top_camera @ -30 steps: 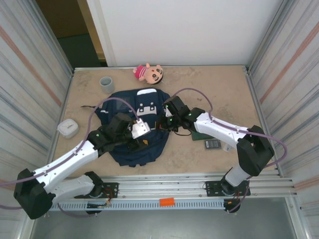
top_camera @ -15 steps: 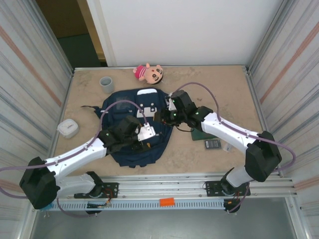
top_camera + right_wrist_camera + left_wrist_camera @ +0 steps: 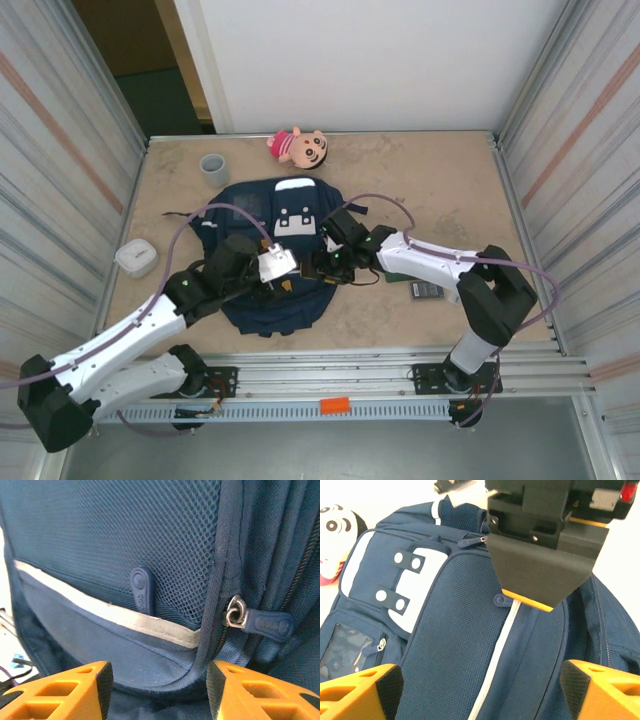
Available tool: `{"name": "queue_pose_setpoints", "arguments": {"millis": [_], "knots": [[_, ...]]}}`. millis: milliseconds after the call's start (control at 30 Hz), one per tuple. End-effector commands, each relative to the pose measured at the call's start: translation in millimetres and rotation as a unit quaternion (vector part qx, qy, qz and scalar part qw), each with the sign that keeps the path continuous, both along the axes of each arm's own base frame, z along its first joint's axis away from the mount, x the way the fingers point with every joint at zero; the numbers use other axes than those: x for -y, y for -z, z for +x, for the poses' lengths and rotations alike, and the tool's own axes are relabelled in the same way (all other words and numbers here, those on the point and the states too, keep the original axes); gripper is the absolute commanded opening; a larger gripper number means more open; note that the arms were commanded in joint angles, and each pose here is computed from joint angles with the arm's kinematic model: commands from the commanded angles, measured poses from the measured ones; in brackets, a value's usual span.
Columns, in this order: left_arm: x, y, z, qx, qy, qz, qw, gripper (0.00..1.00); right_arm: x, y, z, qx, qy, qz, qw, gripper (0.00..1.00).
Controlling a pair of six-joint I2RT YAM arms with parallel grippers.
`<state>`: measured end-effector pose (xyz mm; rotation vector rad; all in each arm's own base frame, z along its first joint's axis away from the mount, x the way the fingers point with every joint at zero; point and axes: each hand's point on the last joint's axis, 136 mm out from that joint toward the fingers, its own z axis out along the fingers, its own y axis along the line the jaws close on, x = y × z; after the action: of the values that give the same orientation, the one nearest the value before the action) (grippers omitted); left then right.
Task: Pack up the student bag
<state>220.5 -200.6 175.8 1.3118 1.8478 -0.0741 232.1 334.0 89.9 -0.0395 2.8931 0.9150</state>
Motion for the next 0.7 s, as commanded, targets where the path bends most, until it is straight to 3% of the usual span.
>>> {"name": "queue_pose_setpoints", "arguments": {"millis": [0,333,367,467,500,567,667], "knots": [[-9,8,-3,-0.01,-0.021,-0.004,1.0,0.84,1,6,6,0.0,0.018,-0.029,0.999,0.53],[-5,6,0,-0.004,-0.02,-0.012,1.0,0.84,10,24,15,0.02,0.04,-0.081,0.996,0.56],[-5,7,0,-0.004,-0.02,-0.011,1.0,0.84,6,25,17,0.019,0.039,-0.07,0.997,0.51],[-6,10,0,-0.005,-0.017,-0.001,1.0,0.84,-9,14,23,0.023,0.036,-0.021,0.999,0.14],[-8,11,-1,-0.008,-0.014,0.009,1.0,0.84,-14,2,26,0.029,0.034,0.003,0.999,0.08],[-12,15,-5,-0.013,-0.006,0.033,0.999,0.84,-23,-28,27,0.047,0.027,0.047,0.997,0.0],[-18,18,-6,-0.016,-0.002,0.06,0.998,0.84,-25,-73,30,0.081,0.022,0.088,0.993,0.0]]}}
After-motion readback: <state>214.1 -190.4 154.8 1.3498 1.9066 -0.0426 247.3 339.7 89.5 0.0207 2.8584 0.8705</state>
